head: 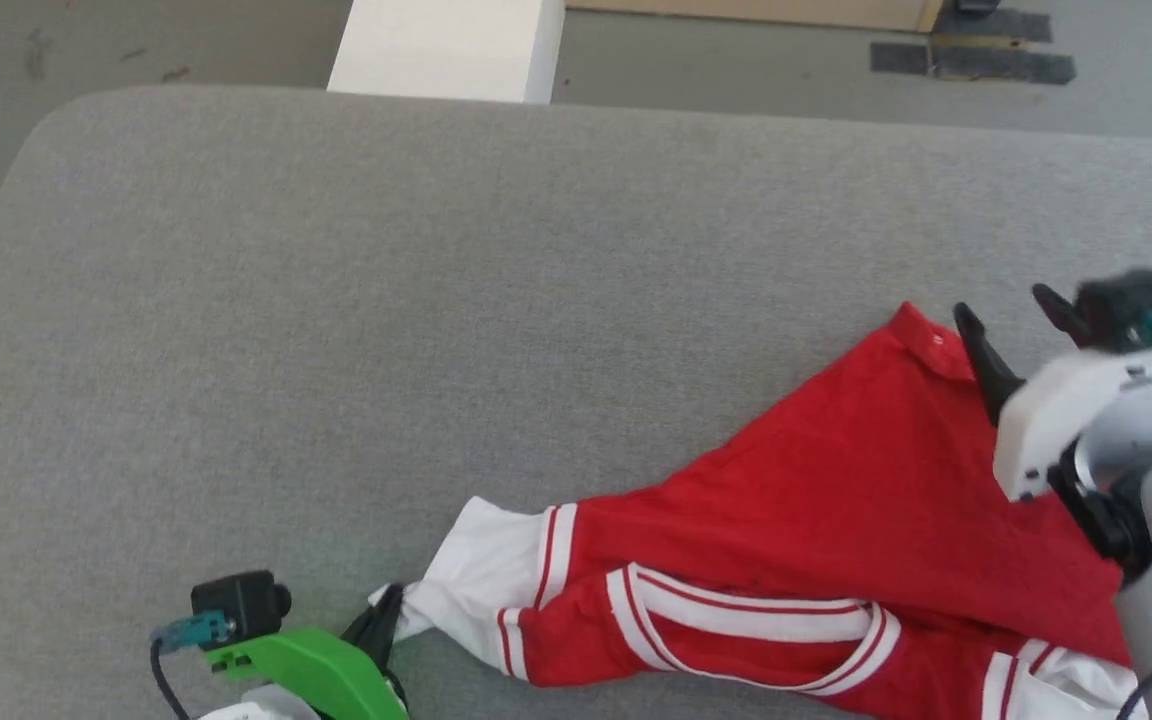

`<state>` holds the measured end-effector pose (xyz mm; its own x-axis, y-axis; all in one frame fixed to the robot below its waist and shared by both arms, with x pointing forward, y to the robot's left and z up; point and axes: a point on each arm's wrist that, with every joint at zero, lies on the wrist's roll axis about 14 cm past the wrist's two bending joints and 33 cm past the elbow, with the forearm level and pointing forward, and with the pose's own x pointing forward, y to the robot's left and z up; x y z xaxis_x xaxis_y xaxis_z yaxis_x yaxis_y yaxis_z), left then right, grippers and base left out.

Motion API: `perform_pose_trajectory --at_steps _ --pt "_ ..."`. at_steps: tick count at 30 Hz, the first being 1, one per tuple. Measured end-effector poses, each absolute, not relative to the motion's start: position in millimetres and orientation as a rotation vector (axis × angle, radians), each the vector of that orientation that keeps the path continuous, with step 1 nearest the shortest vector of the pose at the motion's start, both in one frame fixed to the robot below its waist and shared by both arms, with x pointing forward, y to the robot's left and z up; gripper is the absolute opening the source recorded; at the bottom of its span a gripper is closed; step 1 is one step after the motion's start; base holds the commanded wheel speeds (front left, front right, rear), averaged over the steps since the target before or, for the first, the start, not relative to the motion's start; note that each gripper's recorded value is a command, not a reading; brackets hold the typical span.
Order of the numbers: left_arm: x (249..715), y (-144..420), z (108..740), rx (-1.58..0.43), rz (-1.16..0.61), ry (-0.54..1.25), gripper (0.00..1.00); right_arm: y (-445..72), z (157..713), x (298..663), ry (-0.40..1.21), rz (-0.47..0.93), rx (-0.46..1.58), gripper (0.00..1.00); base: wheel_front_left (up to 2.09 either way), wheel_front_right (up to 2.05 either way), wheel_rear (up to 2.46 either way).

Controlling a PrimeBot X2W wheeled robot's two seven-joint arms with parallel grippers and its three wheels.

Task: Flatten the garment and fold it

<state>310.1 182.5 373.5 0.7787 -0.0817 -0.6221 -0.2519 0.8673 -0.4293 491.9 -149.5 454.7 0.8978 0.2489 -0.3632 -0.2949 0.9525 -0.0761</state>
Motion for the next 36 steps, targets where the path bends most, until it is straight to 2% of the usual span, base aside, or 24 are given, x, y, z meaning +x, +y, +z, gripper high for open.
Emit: perform_pose_trajectory --at_steps 6,12,13,14,16,17,22,26,31,36 --pt "316.5 183.2 368.8 -0.540 0.118 0.674 0.00 -132.2 417.3 514.5 0.586 0.344 -0.208 1.00 0.00 0.00 0.00" --pt "319.4 186.4 365.0 -0.547 0.135 0.670 0.00 -124.0 376.2 512.8 0.851 0.376 -0.295 1.00 0.00 0.00 0.00" --pt "319.5 187.3 364.5 -0.547 0.140 0.670 0.00 -123.6 373.7 513.4 0.882 0.376 -0.305 0.94 0.00 0.00 0.00" --pt "318.8 187.6 363.7 -0.548 0.141 0.672 0.00 -123.2 372.7 514.6 0.907 0.375 -0.312 0.55 0.00 0.00 0.00" --pt "319.0 188.2 363.2 -0.549 0.143 0.672 0.00 -121.7 371.7 515.8 0.942 0.375 -0.323 0.23 0.00 0.00 0.00" --pt "319.3 188.0 363.2 -0.551 0.144 0.672 0.00 -120.4 372.2 516.0 0.947 0.377 -0.323 0.00 0.00 0.00 0.00" --pt "319.1 187.6 365.5 -0.553 0.143 0.659 0.00 -121.0 385.6 519.4 0.850 0.350 -0.236 0.00 0.00 0.00 0.00" --pt "318.5 187.8 370.2 -0.551 0.136 0.643 0.00 -120.6 405.7 514.4 0.674 0.317 -0.100 0.00 0.00 0.00 0.00" --pt "316.0 194.1 380.9 -0.537 0.146 0.592 0.00 -132.7 434.7 492.9 0.461 0.242 0.045 0.00 0.00 0.00 0.00" --pt "326.6 208.5 408.3 -0.490 0.158 0.458 0.00 -156.4 456.0 461.8 0.341 0.155 0.121 0.00 0.00 0.00 0.00"
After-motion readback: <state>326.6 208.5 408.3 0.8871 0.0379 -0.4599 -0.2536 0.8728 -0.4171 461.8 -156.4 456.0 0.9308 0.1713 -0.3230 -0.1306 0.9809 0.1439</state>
